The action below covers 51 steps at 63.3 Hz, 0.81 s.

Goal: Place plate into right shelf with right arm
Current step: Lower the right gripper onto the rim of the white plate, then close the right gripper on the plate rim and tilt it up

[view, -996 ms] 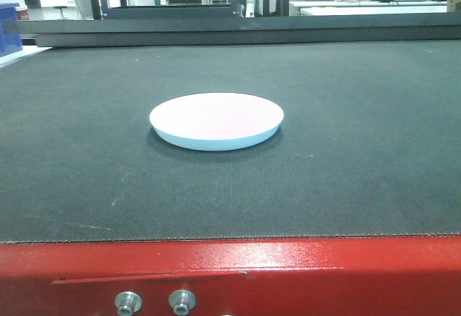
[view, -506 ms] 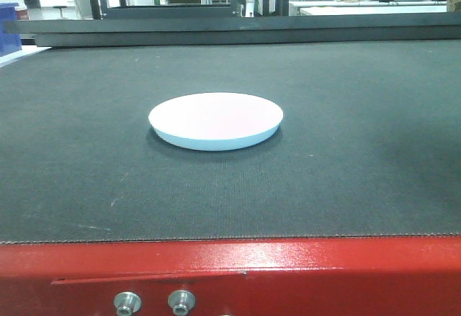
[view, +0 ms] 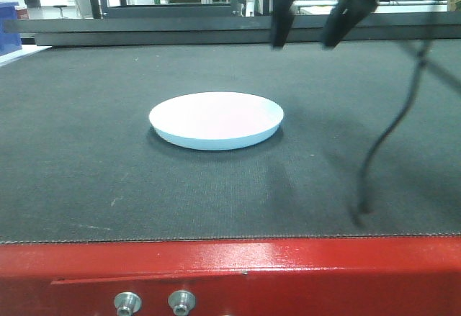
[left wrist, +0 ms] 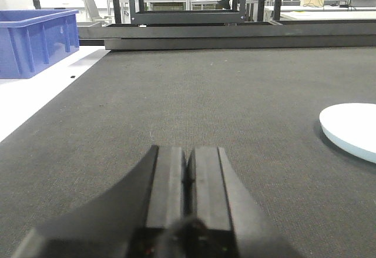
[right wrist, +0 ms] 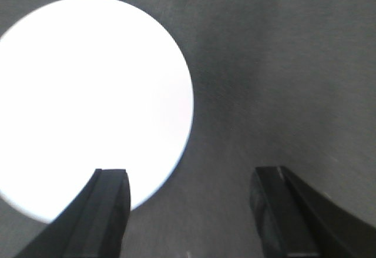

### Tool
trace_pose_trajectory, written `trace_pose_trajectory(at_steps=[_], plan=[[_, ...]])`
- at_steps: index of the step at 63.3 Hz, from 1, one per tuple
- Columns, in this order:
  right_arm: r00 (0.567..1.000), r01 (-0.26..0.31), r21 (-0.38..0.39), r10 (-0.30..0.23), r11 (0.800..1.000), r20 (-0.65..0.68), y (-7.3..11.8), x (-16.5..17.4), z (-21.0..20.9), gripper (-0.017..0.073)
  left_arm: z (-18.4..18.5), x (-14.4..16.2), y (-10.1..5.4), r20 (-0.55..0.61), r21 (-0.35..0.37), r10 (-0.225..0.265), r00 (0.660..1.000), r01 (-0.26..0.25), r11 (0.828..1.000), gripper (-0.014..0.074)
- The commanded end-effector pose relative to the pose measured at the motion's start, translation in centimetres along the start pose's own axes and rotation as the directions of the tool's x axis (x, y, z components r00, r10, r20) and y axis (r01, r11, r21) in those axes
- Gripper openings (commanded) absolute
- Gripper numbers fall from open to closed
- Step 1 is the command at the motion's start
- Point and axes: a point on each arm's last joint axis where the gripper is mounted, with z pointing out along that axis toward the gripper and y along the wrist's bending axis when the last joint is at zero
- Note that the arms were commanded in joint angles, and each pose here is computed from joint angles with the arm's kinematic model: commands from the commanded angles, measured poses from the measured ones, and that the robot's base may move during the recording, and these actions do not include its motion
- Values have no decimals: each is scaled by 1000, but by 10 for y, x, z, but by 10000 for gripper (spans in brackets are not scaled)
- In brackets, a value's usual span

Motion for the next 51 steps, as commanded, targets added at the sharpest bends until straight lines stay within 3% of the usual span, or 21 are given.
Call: trace_pose_trajectory(at_steps=[1,13,28,51], plan=[[995,16,-9,-15,1000,98,6,-18,-7,526,-1,-6,2,88,-24,-3,996,5,1000,-47],[996,52,34,-54,998,64,3,-14,37,526,-1,-6,2,88,-24,-3,996,5,1000,-47],[994,71,40,-74,997,82,3,-13,61,514,-1,-6,2,88,-24,-3,996,5,1000,-47],[995,83,36,-85,996,56,9,-8,76,226,-1,-6,2,88,-24,-3,996,5,1000,-47]])
